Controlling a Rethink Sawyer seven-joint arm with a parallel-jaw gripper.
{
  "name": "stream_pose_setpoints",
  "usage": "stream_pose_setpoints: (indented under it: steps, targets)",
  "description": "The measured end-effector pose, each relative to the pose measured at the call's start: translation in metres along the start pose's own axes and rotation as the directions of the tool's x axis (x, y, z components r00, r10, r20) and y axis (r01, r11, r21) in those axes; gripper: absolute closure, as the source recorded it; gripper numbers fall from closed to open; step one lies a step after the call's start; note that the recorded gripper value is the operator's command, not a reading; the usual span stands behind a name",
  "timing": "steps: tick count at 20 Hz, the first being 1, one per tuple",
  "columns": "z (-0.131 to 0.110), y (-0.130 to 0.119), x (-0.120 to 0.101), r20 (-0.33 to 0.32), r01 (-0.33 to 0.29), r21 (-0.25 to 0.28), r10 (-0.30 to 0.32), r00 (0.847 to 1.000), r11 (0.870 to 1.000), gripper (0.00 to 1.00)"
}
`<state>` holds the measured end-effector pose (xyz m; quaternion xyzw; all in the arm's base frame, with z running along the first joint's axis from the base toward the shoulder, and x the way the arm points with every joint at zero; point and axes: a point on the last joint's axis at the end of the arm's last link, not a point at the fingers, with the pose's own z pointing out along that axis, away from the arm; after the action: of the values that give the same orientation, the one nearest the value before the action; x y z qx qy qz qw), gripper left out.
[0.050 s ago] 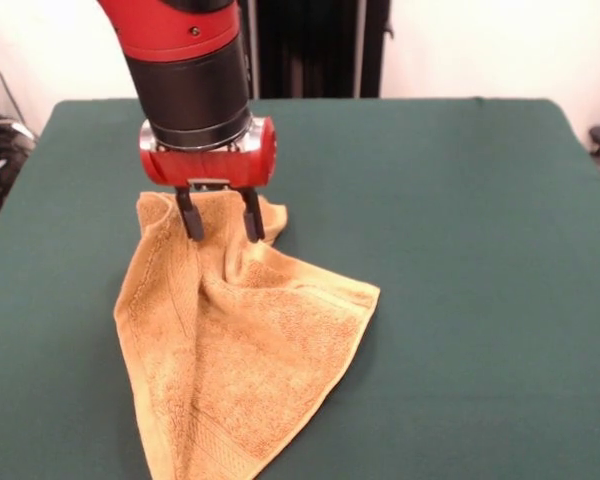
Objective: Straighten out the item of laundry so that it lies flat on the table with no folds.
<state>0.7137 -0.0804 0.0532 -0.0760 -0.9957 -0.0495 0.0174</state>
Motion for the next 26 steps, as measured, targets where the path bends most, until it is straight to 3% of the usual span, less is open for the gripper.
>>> stream_pose_setpoints:
  steps: [6, 18, 26]
  targets:
    - [0.020, 0.000, 0.004, -0.014, 0.001, -0.005, -0.001, 1.000, 1.000, 0.00]
    - [0.082, -0.017, 0.011, -0.011, 0.099, 0.106, -0.098, 0.995, 0.989, 0.00]
    - [0.091, -0.009, 0.009, -0.014, 0.210, 0.208, -0.212, 0.977, 0.955, 0.00]
